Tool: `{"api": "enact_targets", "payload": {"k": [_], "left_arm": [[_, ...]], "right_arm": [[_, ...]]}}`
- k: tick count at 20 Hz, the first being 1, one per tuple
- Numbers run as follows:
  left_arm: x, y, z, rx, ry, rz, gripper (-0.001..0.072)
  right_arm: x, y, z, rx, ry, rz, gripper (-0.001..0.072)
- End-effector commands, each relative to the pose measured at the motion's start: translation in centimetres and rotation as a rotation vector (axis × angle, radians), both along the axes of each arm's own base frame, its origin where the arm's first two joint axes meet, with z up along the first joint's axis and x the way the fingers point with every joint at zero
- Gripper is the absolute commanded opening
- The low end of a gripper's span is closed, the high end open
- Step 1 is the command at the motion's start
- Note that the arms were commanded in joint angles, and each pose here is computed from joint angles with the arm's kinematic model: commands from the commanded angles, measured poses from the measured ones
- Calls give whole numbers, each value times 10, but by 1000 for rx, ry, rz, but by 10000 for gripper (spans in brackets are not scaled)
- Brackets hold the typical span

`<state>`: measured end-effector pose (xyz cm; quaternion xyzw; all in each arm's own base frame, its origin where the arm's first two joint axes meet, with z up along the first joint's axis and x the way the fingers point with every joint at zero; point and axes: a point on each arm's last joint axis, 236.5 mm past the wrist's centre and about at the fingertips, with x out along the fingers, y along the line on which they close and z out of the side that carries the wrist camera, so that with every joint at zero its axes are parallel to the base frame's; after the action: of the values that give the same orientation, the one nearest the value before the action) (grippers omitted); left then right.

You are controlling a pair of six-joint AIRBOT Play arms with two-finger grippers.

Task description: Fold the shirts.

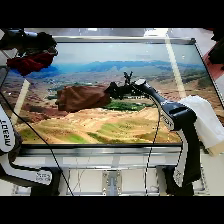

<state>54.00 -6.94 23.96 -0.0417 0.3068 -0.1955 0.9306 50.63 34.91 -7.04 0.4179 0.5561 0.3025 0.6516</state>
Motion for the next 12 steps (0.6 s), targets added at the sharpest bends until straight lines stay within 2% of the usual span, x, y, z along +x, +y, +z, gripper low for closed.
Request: {"api": "enact_targets", "payload": {"k": [1,4,6,9,12], "left_arm": [[-1,0,-1,7,4,-6,10],[-5,-1,-6,14,27,-16,11],[-6,-1,-6,14,31,-18,10],[-7,-1,-8,15,37,-20,10],[-7,-2,-8,14,40,-22,10]], "right_arm": [[20,10,16,74,-67,-76,40],[28,4,32,135,-96,-84,29],[29,-8,44,125,-139,-33,27],[48,-66,80,42,-201,-69,26],[50,-167,123,-165,-241,-127,26]]}}
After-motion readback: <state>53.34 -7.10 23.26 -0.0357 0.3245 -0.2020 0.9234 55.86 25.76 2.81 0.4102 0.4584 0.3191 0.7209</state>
